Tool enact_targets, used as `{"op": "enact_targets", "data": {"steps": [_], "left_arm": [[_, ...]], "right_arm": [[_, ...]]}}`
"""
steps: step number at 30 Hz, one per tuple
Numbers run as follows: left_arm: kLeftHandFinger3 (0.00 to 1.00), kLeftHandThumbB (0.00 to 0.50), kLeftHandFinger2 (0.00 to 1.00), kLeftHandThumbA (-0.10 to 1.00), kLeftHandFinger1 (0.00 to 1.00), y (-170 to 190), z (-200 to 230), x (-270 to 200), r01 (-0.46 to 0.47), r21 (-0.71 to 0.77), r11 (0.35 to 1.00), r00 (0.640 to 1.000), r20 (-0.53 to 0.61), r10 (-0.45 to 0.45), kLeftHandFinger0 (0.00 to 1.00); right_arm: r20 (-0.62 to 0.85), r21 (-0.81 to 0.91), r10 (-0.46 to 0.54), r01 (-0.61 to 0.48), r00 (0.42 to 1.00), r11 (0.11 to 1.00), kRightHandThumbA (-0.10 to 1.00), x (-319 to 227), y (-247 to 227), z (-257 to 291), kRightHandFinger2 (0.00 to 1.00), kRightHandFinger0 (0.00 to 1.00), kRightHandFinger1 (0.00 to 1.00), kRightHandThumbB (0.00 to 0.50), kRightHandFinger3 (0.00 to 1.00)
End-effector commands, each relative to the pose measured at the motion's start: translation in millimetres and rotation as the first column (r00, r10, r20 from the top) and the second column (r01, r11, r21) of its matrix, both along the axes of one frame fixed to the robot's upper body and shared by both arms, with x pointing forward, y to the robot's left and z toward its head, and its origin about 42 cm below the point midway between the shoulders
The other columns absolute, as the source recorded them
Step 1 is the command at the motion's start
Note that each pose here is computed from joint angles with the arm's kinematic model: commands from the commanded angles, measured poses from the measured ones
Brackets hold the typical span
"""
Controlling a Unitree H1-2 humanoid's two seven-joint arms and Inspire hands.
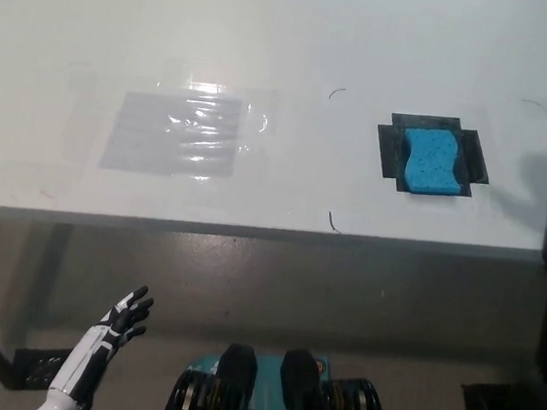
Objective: A soft sponge is kept on the balc marked spot on the table infront of the robot and it uses its right hand fist to press down on it and drrags it across the table in a back and forth manner twice to clean it
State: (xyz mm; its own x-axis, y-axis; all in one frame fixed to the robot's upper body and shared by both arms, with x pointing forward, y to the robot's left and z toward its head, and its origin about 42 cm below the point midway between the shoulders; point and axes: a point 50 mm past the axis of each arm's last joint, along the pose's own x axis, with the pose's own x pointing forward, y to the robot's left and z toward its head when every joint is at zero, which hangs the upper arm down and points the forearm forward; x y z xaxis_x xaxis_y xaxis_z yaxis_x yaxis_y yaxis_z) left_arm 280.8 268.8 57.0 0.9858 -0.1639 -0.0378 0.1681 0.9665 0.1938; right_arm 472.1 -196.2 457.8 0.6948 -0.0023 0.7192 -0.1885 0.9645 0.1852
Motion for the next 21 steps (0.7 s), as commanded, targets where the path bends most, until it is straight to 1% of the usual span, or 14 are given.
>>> {"op": "enact_targets", "data": {"steps": [1,2,3,4,6,8,10,11,12,17,18,19,20,21], "left_arm": [[1.0,0.5,1.0,1.0,1.0,3,9,3,0.013,0.002,1.0,0.997,0.072,-0.014,1.0],[1.0,0.5,1.0,1.0,1.0,3,9,3,0.013,0.001,1.0,0.997,0.073,-0.013,1.0],[1.0,0.5,1.0,1.0,1.0,3,9,3,0.013,0.0,1.0,0.997,0.075,-0.013,1.0],[1.0,0.5,1.0,1.0,1.0,3,9,3,0.013,0.001,1.0,0.997,0.075,-0.013,1.0],[1.0,0.5,1.0,1.0,1.0,1,7,2,0.007,0.0,1.0,0.997,0.071,-0.007,1.0],[1.0,0.5,1.0,1.0,1.0,1,9,2,0.007,0.006,1.0,0.998,0.066,-0.008,1.0],[1.0,0.5,1.0,1.0,1.0,1,9,3,0.009,0.011,1.0,0.997,0.078,-0.01,1.0],[1.0,0.5,1.0,1.0,1.0,1,10,3,0.009,0.009,1.0,0.997,0.081,-0.01,1.0],[1.0,0.5,1.0,1.0,1.0,1,10,3,0.009,0.004,1.0,0.997,0.079,-0.009,1.0],[1.0,0.5,1.0,1.0,1.0,1,10,1,0.008,-0.006,1.0,0.997,0.08,-0.007,1.0],[1.0,0.5,1.0,1.0,1.0,2,11,1,0.007,-0.004,1.0,0.997,0.08,-0.007,1.0],[1.0,0.5,1.0,1.0,1.0,3,11,1,0.007,-0.006,1.0,0.997,0.081,-0.007,1.0],[1.0,0.5,1.0,1.0,1.0,3,11,1,0.008,-0.008,1.0,0.997,0.081,-0.007,1.0],[1.0,0.5,1.0,1.0,1.0,3,10,0,0.009,-0.007,1.0,0.997,0.08,-0.009,1.0]], "right_arm": [[0.026,0.01,-0.011,0.011,1.0,1.0,1.0,34,14,31,0.0,0.0,0.0,0.277,0.0],[-0.001,0.011,-0.02,0.02,1.0,1.0,1.0,41,16,28,0.0,0.0,0.0,0.27,0.0],[-0.06,0.011,-0.049,0.05,0.997,0.999,1.0,56,20,20,0.0,0.0,0.0,0.256,0.0],[-0.07,0.011,-0.056,0.057,0.996,0.998,1.0,59,21,19,0.0,0.0,0.0,0.257,0.0],[-0.123,0.021,-0.055,0.059,0.991,0.998,1.0,77,25,6,0.0,0.0,0.0,0.206,0.0],[-0.185,0.027,-0.064,0.071,0.981,0.997,1.0,92,27,-7,0.0,0.0,0.0,0.189,0.0],[-0.273,0.016,-0.102,0.11,0.957,0.994,1.0,107,29,-25,0.0,0.0,0.0,0.215,0.0],[-0.305,0.019,-0.1,0.111,0.947,0.994,1.0,111,29,-32,0.0,0.0,0.0,0.221,0.0],[-0.341,0.02,-0.1,0.113,0.935,0.993,1.0,115,30,-46,0.0,0.0,0.0,0.199,0.0],[-0.494,0.003,-0.113,0.132,0.862,0.991,1.0,121,29,-99,0.01,0.0,0.0,0.219,0.0],[-0.531,0.03,-0.093,0.129,0.842,0.991,1.0,121,29,-112,0.01,0.0,0.0,0.235,0.01],[-0.551,0.025,-0.098,0.133,0.829,0.991,1.0,120,29,-120,0.01,0.0,0.0,0.239,0.01],[-0.574,0.021,-0.1,0.137,0.813,0.99,1.0,120,29,-127,0.03,0.0,0.0,0.248,0.02],[-0.613,0.012,-0.108,0.146,0.782,0.989,1.0,119,27,-140,0.11,0.0,0.0,0.25,0.1]]}}
